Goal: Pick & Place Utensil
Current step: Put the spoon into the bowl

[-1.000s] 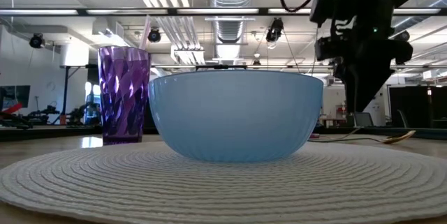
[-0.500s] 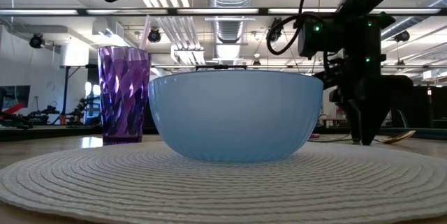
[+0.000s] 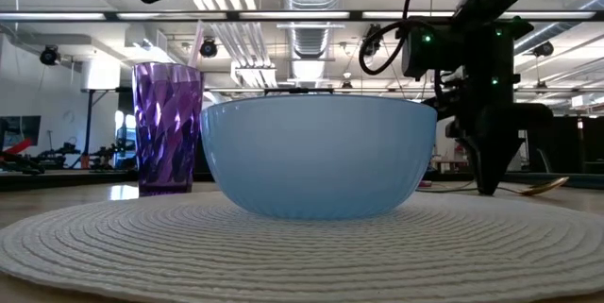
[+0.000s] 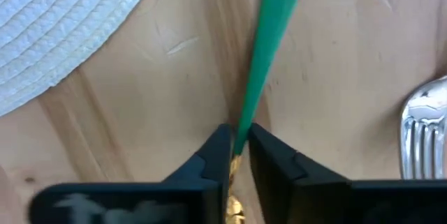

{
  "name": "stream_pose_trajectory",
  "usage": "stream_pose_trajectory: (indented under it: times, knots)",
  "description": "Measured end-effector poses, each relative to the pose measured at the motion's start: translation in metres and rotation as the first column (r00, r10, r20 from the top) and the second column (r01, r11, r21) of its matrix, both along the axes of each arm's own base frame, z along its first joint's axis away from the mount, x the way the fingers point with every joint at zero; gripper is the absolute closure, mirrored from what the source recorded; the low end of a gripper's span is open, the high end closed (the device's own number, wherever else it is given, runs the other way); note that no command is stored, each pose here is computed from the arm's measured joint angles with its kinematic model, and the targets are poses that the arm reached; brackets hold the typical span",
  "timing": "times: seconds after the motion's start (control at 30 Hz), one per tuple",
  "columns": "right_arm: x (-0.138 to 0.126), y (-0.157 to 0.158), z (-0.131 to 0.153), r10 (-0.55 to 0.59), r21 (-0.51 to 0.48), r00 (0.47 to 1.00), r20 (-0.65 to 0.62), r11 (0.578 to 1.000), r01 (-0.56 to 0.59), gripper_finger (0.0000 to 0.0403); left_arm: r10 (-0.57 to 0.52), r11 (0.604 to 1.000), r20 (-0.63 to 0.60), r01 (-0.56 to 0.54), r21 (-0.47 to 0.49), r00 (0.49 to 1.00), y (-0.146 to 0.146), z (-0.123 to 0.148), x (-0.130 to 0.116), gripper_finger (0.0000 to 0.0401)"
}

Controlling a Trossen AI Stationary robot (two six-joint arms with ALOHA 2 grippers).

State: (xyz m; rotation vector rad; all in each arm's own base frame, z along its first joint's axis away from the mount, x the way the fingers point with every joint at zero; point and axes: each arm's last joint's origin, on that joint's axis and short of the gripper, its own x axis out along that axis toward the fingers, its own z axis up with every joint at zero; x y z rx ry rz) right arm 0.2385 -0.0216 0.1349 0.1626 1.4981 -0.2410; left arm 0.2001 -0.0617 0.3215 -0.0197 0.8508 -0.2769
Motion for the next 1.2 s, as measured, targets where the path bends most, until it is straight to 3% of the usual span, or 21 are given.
stream_pose_trajectory:
  times: [0.13,0.7,1.2]
  knots:
    - [0.0,-0.001,0.0,-0.005,-0.009,1.0,-0.001,1.0,0.005,0.0389,0.001,1.0,0.0,-0.001,0.0,1.0,0.0,0.0,0.0,0.0188]
    - [-0.007,-0.001,0.015,-0.01,-0.03,0.999,0.044,0.999,0.011,0.0392,0.006,1.0,-0.003,-0.006,-0.003,1.0,0.0,0.0,0.0,0.0188]
    - [-0.017,0.01,0.05,-0.01,-0.023,0.977,0.214,1.0,0.015,0.0392,0.044,0.998,-0.016,-0.044,-0.035,0.999,0.0,0.0,0.0,0.0188]
